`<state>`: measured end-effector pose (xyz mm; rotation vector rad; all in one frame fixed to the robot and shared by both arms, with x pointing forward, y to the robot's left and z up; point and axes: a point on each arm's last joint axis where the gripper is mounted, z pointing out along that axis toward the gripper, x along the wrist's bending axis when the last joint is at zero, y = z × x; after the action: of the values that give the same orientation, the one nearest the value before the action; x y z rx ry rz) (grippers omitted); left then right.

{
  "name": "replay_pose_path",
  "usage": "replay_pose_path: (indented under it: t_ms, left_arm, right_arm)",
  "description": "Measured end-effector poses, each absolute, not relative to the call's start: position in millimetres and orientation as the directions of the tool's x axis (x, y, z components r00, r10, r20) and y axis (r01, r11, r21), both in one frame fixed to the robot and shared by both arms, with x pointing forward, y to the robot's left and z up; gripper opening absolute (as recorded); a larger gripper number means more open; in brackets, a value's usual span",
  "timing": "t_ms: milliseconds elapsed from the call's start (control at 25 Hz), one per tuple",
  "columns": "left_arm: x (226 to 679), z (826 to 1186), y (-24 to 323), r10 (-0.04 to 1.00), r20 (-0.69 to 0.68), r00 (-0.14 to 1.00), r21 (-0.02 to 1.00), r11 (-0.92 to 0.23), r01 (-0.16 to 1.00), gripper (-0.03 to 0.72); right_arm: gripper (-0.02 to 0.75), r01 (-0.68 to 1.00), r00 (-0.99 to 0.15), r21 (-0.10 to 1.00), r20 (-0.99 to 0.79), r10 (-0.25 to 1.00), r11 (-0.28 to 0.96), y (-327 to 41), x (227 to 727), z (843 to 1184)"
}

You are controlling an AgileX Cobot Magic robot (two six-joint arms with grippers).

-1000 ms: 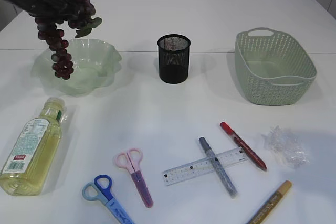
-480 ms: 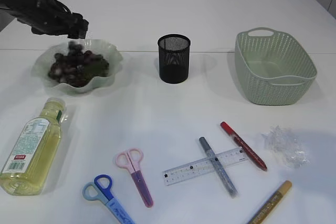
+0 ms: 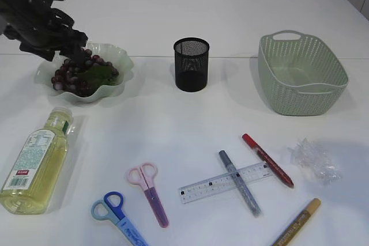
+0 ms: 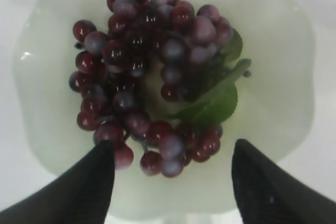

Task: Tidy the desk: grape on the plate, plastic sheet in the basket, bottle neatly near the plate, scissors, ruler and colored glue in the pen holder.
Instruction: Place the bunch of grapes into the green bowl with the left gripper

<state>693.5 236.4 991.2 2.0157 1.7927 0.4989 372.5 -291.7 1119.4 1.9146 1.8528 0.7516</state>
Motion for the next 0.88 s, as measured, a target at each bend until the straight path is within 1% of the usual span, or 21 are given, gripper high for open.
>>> replay_pose_path:
  t_ms: [80, 320, 560, 680, 880]
  left_arm:
    - [686, 1005, 238, 0.993, 0.004, 0.115, 0.502, -0.101, 0.859, 0.485]
    - [660, 1046, 241, 0.994, -0.004, 0.109, 0.459, -0.094, 0.884, 0.469]
    - [632, 1082, 242, 0.994, -0.039, 0.104, 0.471, -0.073, 0.879, 0.463]
    - [610, 1081, 246, 0.994, -0.038, 0.103, 0.452, -0.075, 0.889, 0.445]
    - [568, 1073, 252, 0.994, -0.037, 0.101, 0.417, -0.077, 0.906, 0.438]
  right_arm:
    - [0.49, 0.787, -0.008, 0.613, 0.12, 0.993, -0.068, -292, 373, 1120]
    - [0.49, 0.783, 0.003, 0.617, 0.126, 0.992, -0.081, -293, 374, 1121]
    - [0.49, 0.788, 0.014, 0.608, 0.136, 0.991, -0.095, -293, 378, 1126]
    - [0.489, 0.805, 0.014, 0.586, 0.136, 0.991, -0.092, -293, 386, 1131]
    - [0.49, 0.826, 0.018, 0.556, 0.139, 0.99, -0.093, -293, 404, 1133]
